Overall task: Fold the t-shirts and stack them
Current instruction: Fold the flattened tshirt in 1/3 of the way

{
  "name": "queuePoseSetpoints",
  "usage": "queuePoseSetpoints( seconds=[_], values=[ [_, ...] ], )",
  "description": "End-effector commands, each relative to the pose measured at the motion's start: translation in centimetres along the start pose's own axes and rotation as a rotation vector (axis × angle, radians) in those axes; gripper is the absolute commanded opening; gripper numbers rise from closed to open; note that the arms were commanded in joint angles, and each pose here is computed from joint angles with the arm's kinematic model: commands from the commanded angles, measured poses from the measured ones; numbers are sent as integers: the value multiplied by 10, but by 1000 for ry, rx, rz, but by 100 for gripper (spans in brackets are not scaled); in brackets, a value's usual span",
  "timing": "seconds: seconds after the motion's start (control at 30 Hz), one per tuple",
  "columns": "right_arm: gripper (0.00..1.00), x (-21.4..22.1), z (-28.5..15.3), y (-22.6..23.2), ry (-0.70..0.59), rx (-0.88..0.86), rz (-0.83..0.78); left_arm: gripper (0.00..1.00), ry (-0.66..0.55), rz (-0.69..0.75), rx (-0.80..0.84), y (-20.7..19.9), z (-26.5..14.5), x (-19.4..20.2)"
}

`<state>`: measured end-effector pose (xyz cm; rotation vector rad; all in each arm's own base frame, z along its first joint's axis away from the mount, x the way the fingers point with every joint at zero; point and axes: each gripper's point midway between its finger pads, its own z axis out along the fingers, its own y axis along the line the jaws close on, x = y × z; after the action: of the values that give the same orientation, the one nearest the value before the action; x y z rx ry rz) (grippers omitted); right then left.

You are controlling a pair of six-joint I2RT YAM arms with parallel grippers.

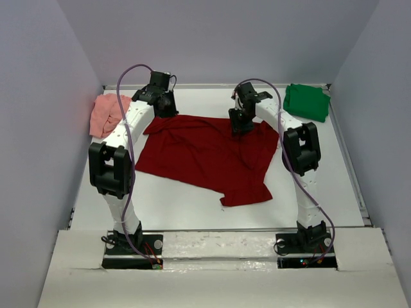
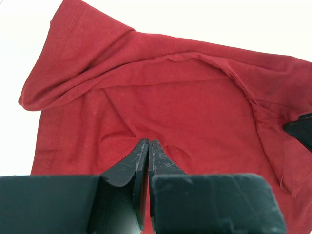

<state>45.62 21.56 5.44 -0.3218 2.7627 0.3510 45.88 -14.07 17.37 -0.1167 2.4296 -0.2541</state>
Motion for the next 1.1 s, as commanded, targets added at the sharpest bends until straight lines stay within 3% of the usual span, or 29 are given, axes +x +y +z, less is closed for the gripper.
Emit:
queuePoseSetpoints(
  seconds=[0.0,0.47,0.8,1.07],
  values=[
    [47,-12,-33,14,-65,-9,-31,15,-42,10,30,-8,-13,-10],
    [47,14,-12,14,-19,26,-52,15,-56,12,37,-10,-20,-16],
    [47,-16,-38,16,-91,56,-67,15,-51,17,36,-10,-19,-13],
    [47,-20,-25,7,-78,101,-87,15,-49,19,42,-12,-17,-12]
  ],
)
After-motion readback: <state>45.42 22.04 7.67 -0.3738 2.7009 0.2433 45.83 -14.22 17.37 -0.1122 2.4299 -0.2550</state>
